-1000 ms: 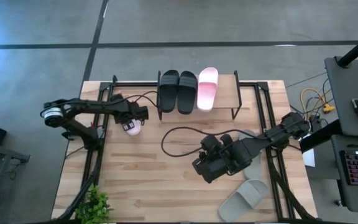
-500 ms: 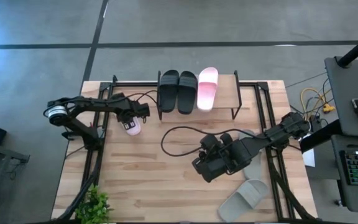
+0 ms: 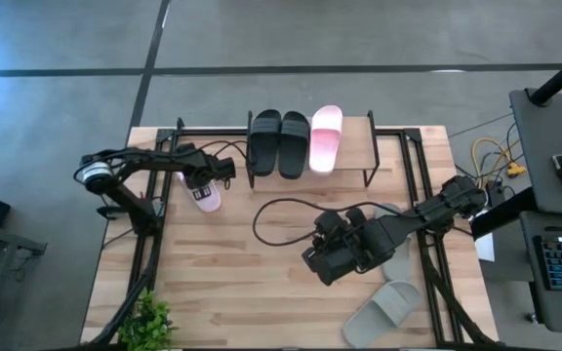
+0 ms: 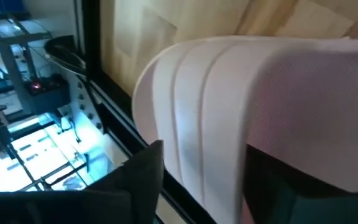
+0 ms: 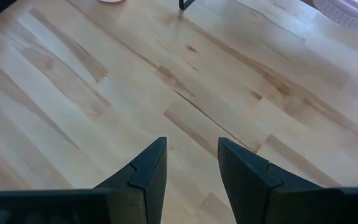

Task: Pick and place slides into the shelf
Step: Put the pink slide on the shelf

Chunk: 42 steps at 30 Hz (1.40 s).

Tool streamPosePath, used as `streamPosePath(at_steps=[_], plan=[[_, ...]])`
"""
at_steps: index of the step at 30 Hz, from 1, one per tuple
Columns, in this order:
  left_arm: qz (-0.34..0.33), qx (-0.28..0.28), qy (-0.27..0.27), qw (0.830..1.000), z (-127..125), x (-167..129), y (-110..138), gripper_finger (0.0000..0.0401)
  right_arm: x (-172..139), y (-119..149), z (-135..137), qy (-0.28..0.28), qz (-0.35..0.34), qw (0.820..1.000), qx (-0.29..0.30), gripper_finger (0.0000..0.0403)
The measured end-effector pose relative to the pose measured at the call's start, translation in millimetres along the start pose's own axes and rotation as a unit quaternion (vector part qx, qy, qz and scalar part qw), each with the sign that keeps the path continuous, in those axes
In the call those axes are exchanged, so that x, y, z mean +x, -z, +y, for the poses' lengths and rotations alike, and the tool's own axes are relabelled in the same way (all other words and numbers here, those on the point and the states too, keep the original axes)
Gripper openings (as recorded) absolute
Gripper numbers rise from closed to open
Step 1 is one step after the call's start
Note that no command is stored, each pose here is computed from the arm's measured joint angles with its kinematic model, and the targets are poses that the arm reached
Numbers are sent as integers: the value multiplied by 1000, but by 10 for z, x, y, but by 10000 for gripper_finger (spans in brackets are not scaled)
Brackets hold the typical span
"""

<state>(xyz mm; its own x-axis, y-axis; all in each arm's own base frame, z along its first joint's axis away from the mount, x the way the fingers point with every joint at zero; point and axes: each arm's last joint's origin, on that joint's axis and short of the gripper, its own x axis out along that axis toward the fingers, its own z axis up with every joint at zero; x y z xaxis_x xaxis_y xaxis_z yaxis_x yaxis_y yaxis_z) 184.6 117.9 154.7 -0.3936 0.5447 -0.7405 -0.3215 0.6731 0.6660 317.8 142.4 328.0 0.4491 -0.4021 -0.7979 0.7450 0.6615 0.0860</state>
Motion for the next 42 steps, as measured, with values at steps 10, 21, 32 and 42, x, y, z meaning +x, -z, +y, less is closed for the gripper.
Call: streamPosePath(at_steps=[10, 21, 32, 42], plan=[[-20, 0, 31, 999, 4, -12, -38, 9, 0, 3, -16, 8, -1, 1000, -6, 134], [-60, -82, 191, 976, 148, -483, 123, 1, 60, -95, -62, 24, -15, 1000, 10, 118], [-255, -48, 279, 925, -47, -1445, 562, 0, -16, -259, -70, 8, -25, 999, 35, 93], [-382, 50, 237, 892, -397, -1938, 684, 0, -484, -427, 1, -57, -88, 990, 91, 69]])
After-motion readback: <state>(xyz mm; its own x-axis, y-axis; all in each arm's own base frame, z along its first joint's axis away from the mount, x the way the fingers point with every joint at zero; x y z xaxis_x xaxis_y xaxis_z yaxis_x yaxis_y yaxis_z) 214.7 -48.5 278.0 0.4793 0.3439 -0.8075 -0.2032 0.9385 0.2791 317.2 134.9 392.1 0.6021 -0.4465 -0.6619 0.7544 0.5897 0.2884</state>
